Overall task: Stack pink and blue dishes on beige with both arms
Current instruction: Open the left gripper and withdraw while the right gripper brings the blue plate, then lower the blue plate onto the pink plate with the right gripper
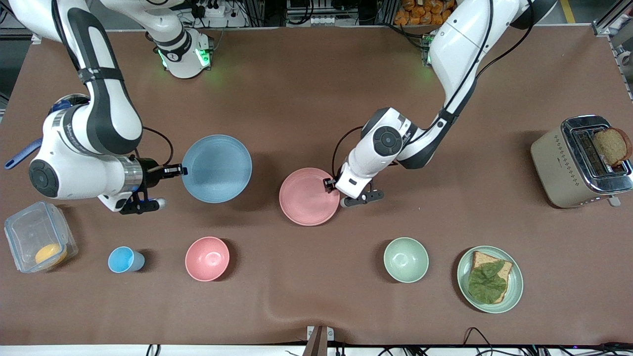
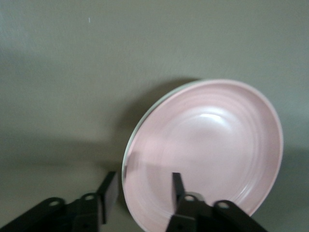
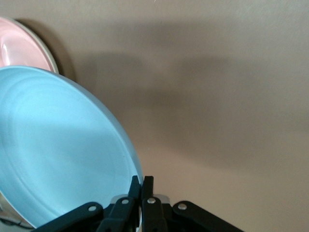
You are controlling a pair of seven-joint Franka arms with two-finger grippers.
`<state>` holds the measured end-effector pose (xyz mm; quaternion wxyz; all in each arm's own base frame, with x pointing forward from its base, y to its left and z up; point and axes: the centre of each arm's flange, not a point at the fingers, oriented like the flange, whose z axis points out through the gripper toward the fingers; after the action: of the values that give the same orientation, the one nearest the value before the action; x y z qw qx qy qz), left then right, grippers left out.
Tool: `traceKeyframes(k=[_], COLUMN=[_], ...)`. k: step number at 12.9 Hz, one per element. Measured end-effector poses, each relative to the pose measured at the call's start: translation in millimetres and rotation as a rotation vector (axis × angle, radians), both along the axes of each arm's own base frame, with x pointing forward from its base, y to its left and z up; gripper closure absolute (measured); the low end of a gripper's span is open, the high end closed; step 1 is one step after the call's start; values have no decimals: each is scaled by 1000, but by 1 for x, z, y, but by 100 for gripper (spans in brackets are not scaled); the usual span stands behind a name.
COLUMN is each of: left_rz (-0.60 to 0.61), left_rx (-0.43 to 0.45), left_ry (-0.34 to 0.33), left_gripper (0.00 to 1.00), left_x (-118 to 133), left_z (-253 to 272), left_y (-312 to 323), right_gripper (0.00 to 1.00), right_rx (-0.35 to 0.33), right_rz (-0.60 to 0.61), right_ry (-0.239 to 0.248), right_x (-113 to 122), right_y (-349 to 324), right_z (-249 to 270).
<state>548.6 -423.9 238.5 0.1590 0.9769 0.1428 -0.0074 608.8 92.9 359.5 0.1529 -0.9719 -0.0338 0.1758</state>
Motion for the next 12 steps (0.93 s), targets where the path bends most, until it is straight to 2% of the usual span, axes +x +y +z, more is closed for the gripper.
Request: traceKeyframes(k=[2, 4, 7, 9, 12], left_rz=[31, 88, 120, 99, 72], left_rx=[15, 46, 174, 255, 323], left_ry=[-21, -39, -118, -142, -139], left_gripper=[22, 1, 0, 0, 0], left_x=[22, 49, 66, 59, 41], left_z=[38, 107, 220, 273, 327], left_y=[23, 71, 176, 230, 290], right_gripper=[97, 97, 97, 97, 97], right_rx=[-4, 5, 15, 0, -24], right_rz=[-16, -60, -141, -169, -181], right_ry=[-6, -10, -6, -4, -21], right_x=[3, 6, 9, 5, -7], right_y=[-7, -8, 20, 69, 137], right_z=[-6, -10, -21, -32, -50])
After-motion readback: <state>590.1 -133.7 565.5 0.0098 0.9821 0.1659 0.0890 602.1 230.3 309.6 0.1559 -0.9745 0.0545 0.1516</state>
